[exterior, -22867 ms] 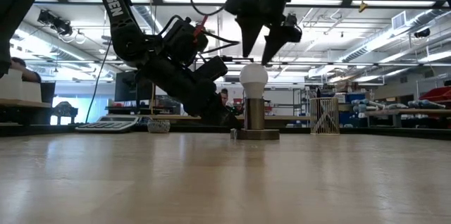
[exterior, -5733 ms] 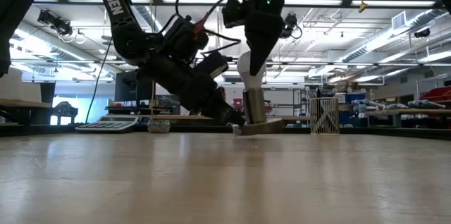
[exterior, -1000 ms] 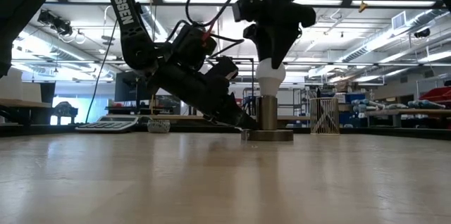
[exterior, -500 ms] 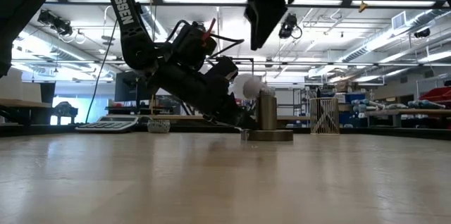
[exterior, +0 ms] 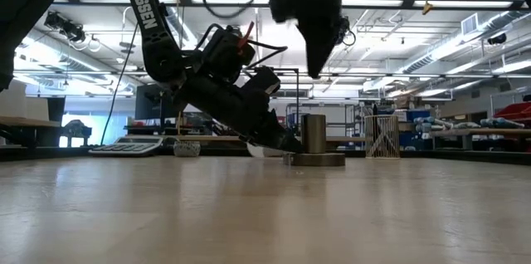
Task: Screw lightbulb
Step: Remove the lightbulb from the lamp
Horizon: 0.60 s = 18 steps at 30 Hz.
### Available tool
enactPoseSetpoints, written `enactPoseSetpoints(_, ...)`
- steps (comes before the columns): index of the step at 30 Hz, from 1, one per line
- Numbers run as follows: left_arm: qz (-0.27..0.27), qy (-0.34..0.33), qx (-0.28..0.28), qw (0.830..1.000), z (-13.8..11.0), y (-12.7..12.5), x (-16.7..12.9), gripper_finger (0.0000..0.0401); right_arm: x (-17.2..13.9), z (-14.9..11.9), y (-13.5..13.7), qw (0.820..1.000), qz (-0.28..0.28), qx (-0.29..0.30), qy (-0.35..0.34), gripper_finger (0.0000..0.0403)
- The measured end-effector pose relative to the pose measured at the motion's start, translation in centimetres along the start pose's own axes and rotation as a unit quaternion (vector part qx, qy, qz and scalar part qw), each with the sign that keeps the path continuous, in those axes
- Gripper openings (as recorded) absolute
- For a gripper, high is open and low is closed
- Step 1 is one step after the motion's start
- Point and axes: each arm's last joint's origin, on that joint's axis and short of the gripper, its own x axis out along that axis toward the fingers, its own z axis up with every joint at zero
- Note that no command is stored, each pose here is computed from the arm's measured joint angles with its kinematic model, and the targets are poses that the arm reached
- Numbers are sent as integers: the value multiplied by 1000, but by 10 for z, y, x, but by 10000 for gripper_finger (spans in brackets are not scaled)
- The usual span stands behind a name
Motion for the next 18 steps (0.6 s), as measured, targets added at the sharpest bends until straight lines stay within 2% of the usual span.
enactPoseSetpoints(5, -1, 11, 3, 1000, -2, 0, 0, 1, 22, -10, -4, 996, -4, -77, 40, 178)
enactPoseSetpoints(8, -3, 23, 7, 1000, -4, 0, 0, 1, 31, -17, -6, 991, -3, -120, 59, 102)
enactPoseSetpoints(11, -3, 25, 7, 1000, -4, 0, 0, 1, 31, -24, -9, 989, -6, -136, 52, 24)
enactPoseSetpoints(12, -3, 25, 7, 1000, -4, 0, 0, 1, 30, -26, -10, 990, -6, -134, 41, 13)
enactPoseSetpoints(18, -3, 25, 7, 1000, -4, 0, 0, 1, 29, -53, -13, 993, 22, -106, -46, 10)
